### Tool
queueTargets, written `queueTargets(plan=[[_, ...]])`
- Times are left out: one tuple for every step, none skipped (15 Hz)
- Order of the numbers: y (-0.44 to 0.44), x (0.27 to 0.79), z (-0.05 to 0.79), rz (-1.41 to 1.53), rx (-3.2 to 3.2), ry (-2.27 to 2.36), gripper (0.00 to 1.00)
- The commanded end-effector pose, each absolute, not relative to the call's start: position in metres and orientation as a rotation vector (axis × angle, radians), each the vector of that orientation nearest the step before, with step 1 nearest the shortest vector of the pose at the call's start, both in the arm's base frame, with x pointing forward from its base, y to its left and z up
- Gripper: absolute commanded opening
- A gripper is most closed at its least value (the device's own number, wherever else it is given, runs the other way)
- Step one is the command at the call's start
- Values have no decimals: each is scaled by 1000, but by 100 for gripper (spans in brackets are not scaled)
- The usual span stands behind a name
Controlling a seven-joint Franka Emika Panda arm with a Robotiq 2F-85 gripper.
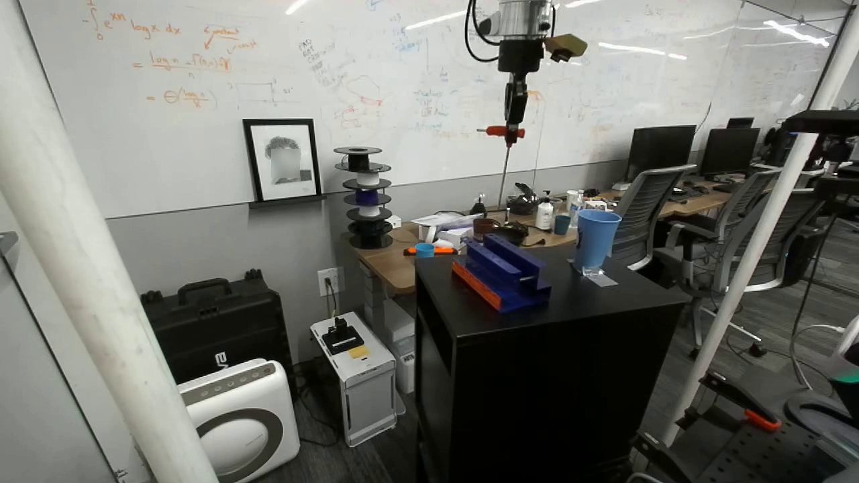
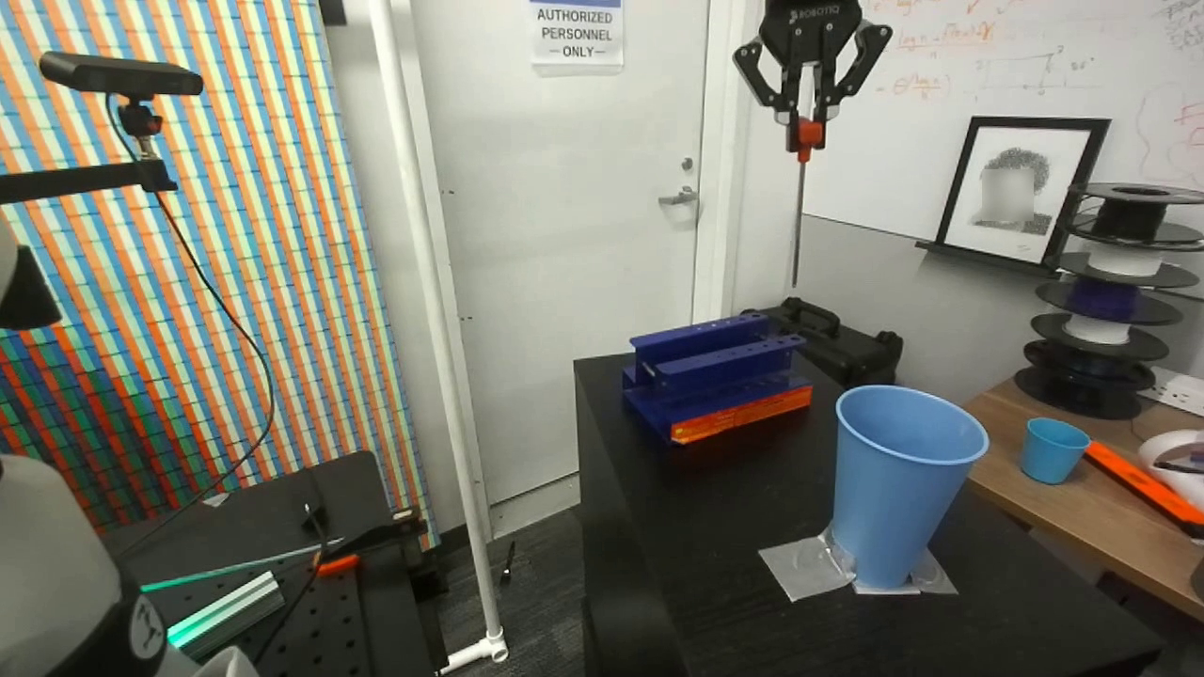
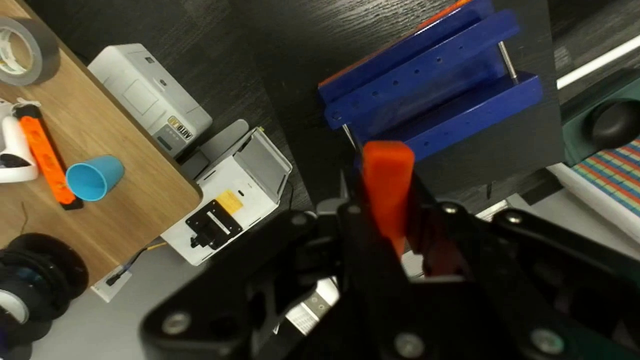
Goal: Put the wrench inside the large blue cup
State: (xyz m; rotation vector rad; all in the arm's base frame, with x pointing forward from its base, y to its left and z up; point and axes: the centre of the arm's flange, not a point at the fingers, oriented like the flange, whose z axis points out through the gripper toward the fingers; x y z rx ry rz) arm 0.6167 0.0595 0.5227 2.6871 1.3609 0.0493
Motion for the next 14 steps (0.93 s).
queueTargets(plan=[[29, 583, 562, 177, 2731, 1234, 13], [12, 577, 568, 183, 2759, 1158, 12], [-2, 572, 572, 194, 2783, 1096, 12], [-21, 565, 570, 197, 2798, 1004, 12], [-35, 560, 569, 203, 2801, 933, 12], [-54, 553, 562, 192, 2825, 855, 12], [-68, 549, 558, 178, 2851, 796, 12], [-81, 546, 545, 146, 2871, 731, 13], [-91, 542, 534, 120, 2885, 673, 13], [-99, 540, 522, 79, 2912, 627, 12], [-105, 538, 512, 47, 2930, 588, 12], [-109, 538, 500, 13, 2949, 562, 13], [-109, 536, 491, -12, 2955, 542, 13], [-108, 535, 481, -43, 2959, 523, 13]])
